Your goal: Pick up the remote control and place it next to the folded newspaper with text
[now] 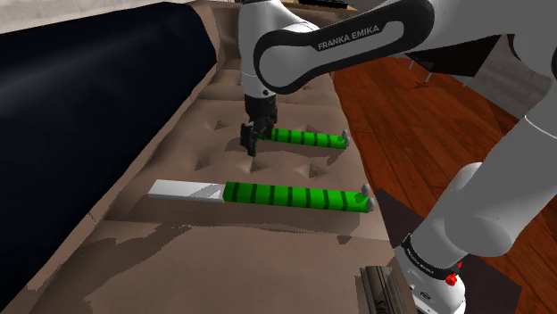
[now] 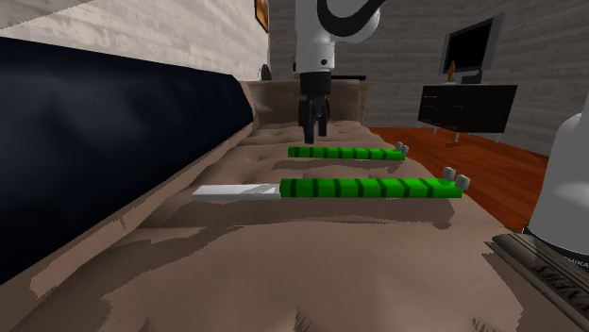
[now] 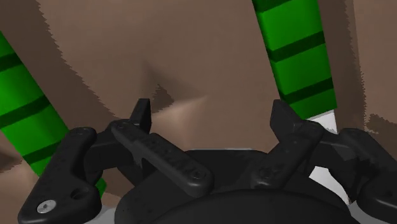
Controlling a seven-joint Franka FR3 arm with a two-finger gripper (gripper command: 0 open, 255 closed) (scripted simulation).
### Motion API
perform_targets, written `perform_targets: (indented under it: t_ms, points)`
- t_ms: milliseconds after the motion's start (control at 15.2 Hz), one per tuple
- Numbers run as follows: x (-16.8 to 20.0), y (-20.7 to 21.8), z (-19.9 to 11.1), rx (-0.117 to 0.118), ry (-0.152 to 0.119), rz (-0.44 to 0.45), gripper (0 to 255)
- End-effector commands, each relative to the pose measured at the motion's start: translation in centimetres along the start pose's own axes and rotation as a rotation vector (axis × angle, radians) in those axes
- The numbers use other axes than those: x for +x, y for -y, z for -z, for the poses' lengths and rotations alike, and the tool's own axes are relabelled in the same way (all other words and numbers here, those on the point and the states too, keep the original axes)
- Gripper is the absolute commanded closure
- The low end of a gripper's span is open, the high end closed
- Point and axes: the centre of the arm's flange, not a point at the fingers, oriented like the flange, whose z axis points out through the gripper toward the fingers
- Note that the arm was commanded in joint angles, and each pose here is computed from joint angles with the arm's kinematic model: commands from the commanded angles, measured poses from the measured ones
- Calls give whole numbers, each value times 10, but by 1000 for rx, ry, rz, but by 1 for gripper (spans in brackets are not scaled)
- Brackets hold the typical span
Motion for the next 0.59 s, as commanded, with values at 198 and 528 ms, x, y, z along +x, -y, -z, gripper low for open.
perform_targets:
  t_ms: [198, 528]
  points:
    - [47, 45, -18, 6, 2, 65, 0]
    - [90, 91, -37, 11, 4, 129, 0]
